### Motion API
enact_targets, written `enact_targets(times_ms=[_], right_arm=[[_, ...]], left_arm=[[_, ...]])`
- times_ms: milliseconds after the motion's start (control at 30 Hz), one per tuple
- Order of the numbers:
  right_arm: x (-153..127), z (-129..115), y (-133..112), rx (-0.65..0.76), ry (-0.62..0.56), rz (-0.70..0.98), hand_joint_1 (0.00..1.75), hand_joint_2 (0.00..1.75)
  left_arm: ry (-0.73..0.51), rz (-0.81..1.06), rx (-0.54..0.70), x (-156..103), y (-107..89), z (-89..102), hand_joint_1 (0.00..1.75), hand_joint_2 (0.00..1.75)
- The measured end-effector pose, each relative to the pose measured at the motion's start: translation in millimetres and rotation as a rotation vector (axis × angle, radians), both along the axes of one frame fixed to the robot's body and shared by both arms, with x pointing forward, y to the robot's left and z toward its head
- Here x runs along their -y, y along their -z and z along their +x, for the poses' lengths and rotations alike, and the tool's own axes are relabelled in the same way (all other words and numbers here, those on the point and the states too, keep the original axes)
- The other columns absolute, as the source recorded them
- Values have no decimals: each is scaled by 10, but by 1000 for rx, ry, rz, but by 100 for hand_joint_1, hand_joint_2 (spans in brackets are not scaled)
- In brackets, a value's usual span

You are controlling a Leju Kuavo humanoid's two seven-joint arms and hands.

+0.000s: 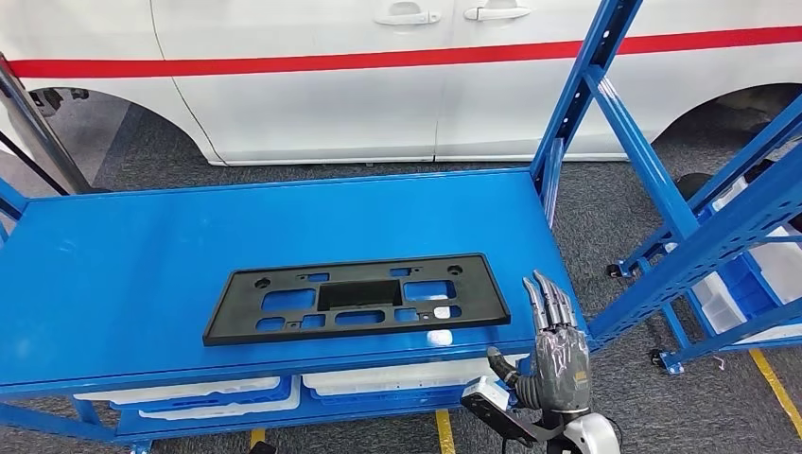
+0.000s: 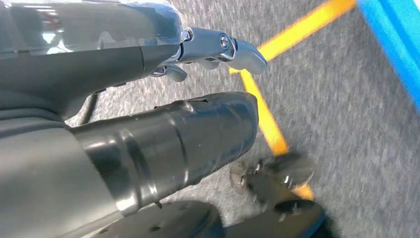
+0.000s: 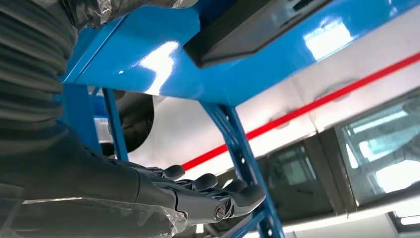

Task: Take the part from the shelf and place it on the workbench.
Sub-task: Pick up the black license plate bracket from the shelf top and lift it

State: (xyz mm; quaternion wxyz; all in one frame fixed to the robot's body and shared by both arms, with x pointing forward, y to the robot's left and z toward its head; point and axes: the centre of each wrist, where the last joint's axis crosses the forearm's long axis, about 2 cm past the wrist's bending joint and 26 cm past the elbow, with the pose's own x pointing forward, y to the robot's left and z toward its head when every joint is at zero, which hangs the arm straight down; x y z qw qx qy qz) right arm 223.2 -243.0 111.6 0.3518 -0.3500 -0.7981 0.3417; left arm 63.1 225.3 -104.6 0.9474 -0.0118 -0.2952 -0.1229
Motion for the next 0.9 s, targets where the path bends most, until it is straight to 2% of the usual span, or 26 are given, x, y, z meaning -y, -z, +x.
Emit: enact_targets(times_ms=[167, 367, 900], right_arm=[[13, 253, 12, -80, -62, -38, 0, 175], [-91, 568, -10, -104, -128, -133, 0, 175], [-366, 775, 12, -91, -284, -263, 0, 175]], left_arm=[[43, 24, -2, 32, -18, 84, 0, 0], [89, 36, 4, 48, -38, 181, 0, 0], [158, 49, 7, 89, -59, 262, 0, 0]])
